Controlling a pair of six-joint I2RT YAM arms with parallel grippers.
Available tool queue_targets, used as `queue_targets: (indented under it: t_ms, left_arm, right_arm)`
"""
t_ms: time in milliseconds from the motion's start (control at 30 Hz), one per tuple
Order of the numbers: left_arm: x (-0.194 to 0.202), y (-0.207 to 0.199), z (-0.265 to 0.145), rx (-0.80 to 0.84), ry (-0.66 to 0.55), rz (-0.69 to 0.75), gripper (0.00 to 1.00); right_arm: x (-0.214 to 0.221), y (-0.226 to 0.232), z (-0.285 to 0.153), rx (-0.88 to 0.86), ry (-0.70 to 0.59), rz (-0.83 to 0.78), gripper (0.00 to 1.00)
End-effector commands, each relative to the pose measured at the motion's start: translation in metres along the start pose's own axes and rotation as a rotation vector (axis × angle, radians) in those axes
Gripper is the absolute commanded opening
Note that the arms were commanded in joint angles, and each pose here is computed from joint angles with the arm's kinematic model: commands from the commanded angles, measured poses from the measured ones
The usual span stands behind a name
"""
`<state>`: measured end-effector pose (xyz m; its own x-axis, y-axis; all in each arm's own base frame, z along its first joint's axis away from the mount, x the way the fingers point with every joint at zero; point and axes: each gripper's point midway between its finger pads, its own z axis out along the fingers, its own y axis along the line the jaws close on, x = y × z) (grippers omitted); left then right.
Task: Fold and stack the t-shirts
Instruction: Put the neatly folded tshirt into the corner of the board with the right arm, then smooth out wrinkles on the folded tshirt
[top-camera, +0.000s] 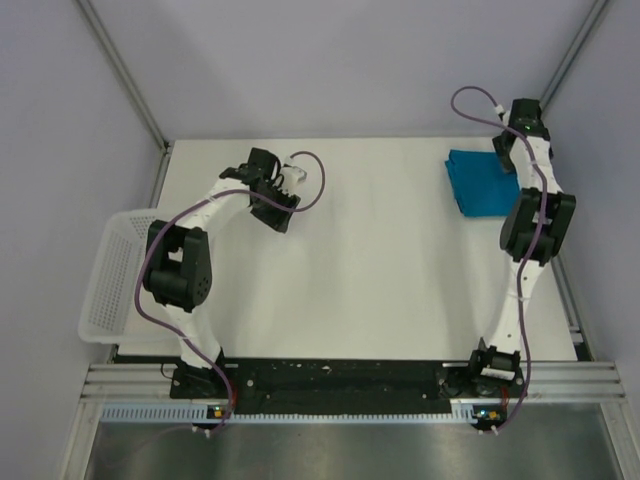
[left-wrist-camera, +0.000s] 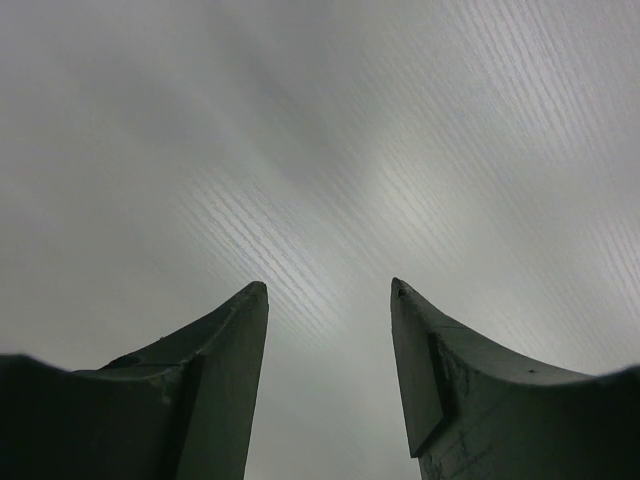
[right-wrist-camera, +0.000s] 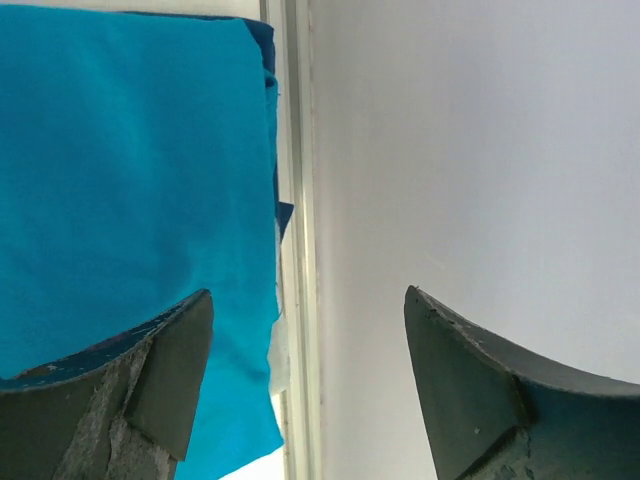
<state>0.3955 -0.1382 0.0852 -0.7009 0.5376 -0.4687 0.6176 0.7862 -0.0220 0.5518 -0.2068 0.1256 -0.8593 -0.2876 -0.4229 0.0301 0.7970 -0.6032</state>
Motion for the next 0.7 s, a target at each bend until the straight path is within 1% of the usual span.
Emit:
queue_targets:
  t_ms: [0, 67, 167, 200, 267, 333, 400, 433, 533, 567, 667]
  left_arm:
    - [-0.010, 0.003, -0.004, -0.005, -0.023, 0.018, 0.57]
    - [-0.010, 0.003, -0.003, -0.004, -0.025, 0.018, 0.57]
    - [-0.009, 0.002, -0.003, 0.001, -0.029, 0.021, 0.57]
    - [-0.009, 0.001, -0.004, 0.004, -0.031, 0.023, 0.57]
    - [-0.008, 0.001, -0.004, 0.005, -0.032, 0.023, 0.57]
    - [-0.008, 0.000, -0.004, 0.006, -0.034, 0.025, 0.57]
    - [-0.006, 0.000, -0.005, 0.006, -0.034, 0.027, 0.57]
    - [-0.007, 0.000, -0.006, 0.005, -0.036, 0.029, 0.57]
    - [-0.006, 0.000, -0.008, -0.001, -0.038, 0.032, 0.57]
    - [-0.005, 0.000, -0.007, -0.003, -0.035, 0.035, 0.57]
    - [-0.005, 0.001, -0.007, -0.006, -0.034, 0.035, 0.57]
  right_arm:
    - [-0.047, -0.046, -0.065, 0.032, -0.195, 0.196, 0.75]
    - [-0.062, -0.032, -0.086, -0.076, -0.283, 0.211, 0.74]
    - [-0.085, 0.006, -0.117, -0.274, -0.425, 0.196, 0.65]
    - [-0.090, 0.025, -0.124, -0.360, -0.463, 0.181, 0.61]
    - [-0.099, 0.059, -0.130, -0.483, -0.502, 0.171, 0.49]
    - [-0.107, 0.081, -0.127, -0.534, -0.495, 0.189, 0.31]
    - [-0.112, 0.098, -0.113, -0.576, -0.471, 0.230, 0.16]
    - [-0.115, 0.103, -0.107, -0.593, -0.462, 0.259, 0.10]
    - [-0.117, 0.124, -0.081, -0.631, -0.417, 0.322, 0.01]
    - [-0.115, 0.133, -0.071, -0.648, -0.398, 0.335, 0.00]
    - [-0.117, 0.149, -0.058, -0.689, -0.378, 0.377, 0.00]
